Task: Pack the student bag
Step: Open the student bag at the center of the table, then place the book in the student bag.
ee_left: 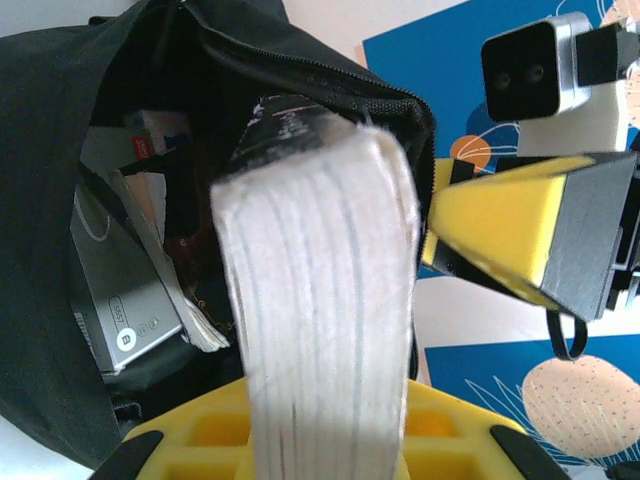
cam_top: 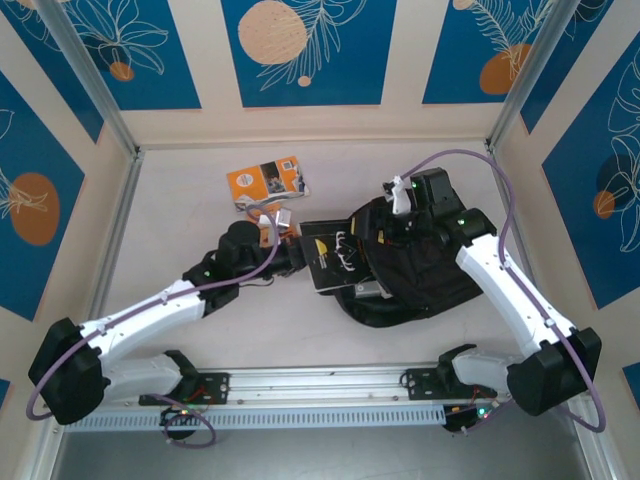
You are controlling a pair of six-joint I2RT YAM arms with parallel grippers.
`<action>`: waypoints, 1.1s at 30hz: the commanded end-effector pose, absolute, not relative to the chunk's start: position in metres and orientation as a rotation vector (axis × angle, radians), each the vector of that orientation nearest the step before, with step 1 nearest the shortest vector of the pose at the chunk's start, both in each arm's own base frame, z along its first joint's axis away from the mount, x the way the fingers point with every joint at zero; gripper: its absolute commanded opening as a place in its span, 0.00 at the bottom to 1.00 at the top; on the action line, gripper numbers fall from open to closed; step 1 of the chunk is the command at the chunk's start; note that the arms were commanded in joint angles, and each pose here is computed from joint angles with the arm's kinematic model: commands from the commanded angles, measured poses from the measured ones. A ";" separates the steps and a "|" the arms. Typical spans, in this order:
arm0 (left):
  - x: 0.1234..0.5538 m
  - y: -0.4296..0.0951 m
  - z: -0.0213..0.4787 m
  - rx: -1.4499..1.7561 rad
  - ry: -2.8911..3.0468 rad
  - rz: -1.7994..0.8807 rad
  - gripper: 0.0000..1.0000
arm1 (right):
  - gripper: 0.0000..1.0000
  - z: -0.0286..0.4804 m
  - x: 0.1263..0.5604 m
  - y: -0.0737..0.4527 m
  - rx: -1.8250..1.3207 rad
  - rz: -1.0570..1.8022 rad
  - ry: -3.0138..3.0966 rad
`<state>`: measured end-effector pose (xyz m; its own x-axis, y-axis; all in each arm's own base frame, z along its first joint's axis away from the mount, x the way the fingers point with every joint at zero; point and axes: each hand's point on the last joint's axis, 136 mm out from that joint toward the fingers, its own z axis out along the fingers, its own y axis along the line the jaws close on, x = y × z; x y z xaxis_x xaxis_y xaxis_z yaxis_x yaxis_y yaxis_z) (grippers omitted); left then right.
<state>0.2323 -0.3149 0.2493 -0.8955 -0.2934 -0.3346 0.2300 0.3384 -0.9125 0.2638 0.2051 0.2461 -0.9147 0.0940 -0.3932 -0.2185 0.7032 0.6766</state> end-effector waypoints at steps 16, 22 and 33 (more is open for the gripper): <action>0.226 -0.313 0.305 0.046 1.943 -1.699 0.00 | 0.65 0.225 0.235 0.163 -0.241 0.360 2.596; 0.227 -0.310 0.294 0.040 1.999 -1.636 0.00 | 0.11 0.251 0.242 0.155 -0.216 0.367 2.477; 0.233 -0.332 0.243 0.016 2.201 -1.515 0.00 | 0.00 0.315 0.241 0.175 -0.336 0.569 2.253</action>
<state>0.2276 -0.3149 0.2133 -0.9140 -0.2434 -0.3246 0.1893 0.4517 -0.8718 0.2361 0.1553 0.2713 -0.7564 -0.0840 -0.6487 -0.3000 0.9258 0.2300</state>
